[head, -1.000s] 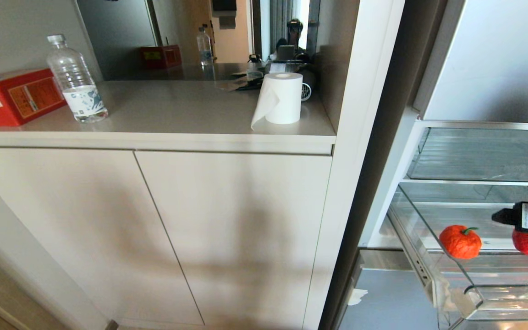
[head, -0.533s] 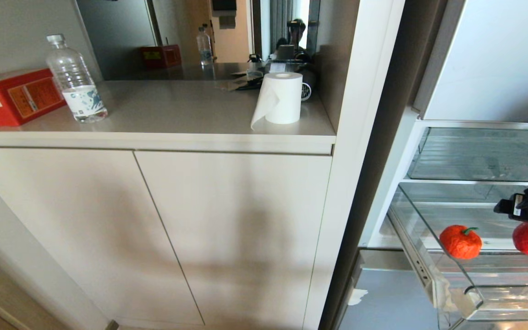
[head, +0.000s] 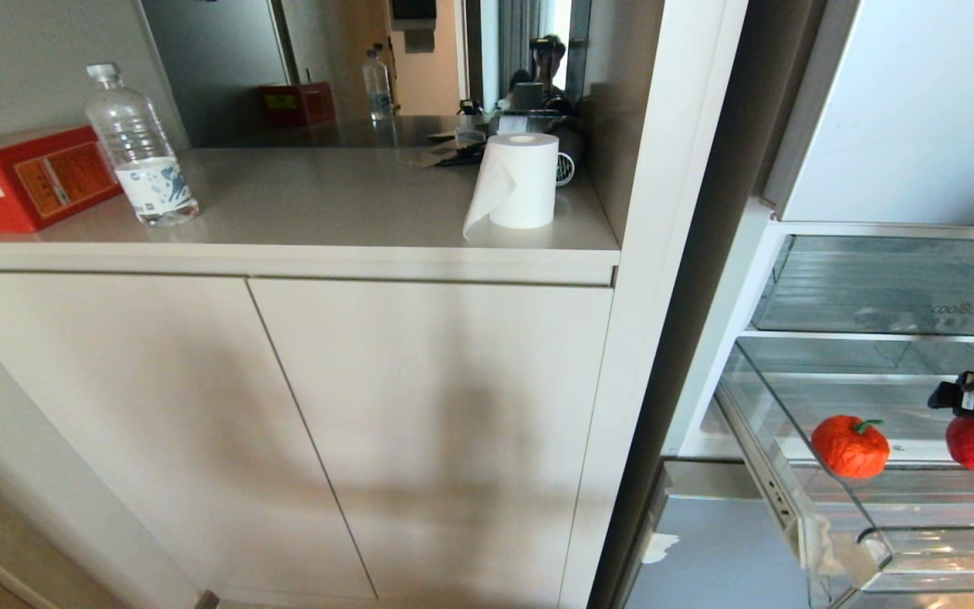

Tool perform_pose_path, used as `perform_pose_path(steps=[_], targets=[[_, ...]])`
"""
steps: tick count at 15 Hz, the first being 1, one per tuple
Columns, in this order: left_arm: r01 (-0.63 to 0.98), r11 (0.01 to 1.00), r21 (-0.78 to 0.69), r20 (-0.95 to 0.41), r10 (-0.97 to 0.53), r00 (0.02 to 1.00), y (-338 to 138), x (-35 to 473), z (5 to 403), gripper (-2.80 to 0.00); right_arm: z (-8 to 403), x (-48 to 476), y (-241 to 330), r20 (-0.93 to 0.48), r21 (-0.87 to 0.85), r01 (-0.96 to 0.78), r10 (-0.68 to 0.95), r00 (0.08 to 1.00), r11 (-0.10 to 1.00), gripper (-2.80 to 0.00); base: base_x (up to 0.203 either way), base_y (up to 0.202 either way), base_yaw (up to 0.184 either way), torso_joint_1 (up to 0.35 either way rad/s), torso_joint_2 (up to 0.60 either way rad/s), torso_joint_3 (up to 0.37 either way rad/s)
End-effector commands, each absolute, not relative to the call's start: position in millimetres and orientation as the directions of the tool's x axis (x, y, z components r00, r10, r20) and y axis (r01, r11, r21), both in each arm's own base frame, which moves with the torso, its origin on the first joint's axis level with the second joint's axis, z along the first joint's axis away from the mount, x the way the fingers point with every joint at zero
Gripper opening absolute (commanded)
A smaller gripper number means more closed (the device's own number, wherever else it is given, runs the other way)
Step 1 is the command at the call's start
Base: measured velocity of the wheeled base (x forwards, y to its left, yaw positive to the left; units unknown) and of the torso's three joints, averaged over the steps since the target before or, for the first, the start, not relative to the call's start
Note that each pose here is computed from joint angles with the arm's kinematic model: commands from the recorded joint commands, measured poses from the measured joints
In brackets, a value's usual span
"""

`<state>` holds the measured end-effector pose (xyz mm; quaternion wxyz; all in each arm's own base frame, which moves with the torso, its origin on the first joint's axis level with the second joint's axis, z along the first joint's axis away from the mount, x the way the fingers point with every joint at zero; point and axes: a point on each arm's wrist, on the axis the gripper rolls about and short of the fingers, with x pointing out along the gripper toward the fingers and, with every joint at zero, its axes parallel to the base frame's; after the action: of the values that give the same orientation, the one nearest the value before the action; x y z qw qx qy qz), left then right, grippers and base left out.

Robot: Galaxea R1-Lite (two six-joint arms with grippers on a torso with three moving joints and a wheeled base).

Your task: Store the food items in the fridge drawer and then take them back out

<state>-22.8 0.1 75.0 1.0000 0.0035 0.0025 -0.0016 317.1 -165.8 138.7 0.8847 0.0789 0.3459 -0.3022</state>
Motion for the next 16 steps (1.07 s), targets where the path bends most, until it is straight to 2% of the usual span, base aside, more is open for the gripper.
perform_pose_path(steps=[1, 16], targets=[[0.003, 1.000, 0.006, -0.006, -0.003, 1.000, 0.1, -22.7, 75.0, -2.80, 132.1, 318.6, -170.3, -0.672, -0.071, 0.594, -0.478, 0.565, 0.801, 0.00, 0.000, 0.000, 0.000, 0.000, 0.00, 0.000], [0.003, 1.000, 0.008, -0.006, -0.003, 1.000, 0.1, -22.7, 75.0, -2.80, 113.7, 310.9, -182.5, -0.718, -0.067, 0.615, -0.466, 0.516, 0.786, 0.00, 0.000, 0.000, 0.000, 0.000, 0.00, 0.000]])
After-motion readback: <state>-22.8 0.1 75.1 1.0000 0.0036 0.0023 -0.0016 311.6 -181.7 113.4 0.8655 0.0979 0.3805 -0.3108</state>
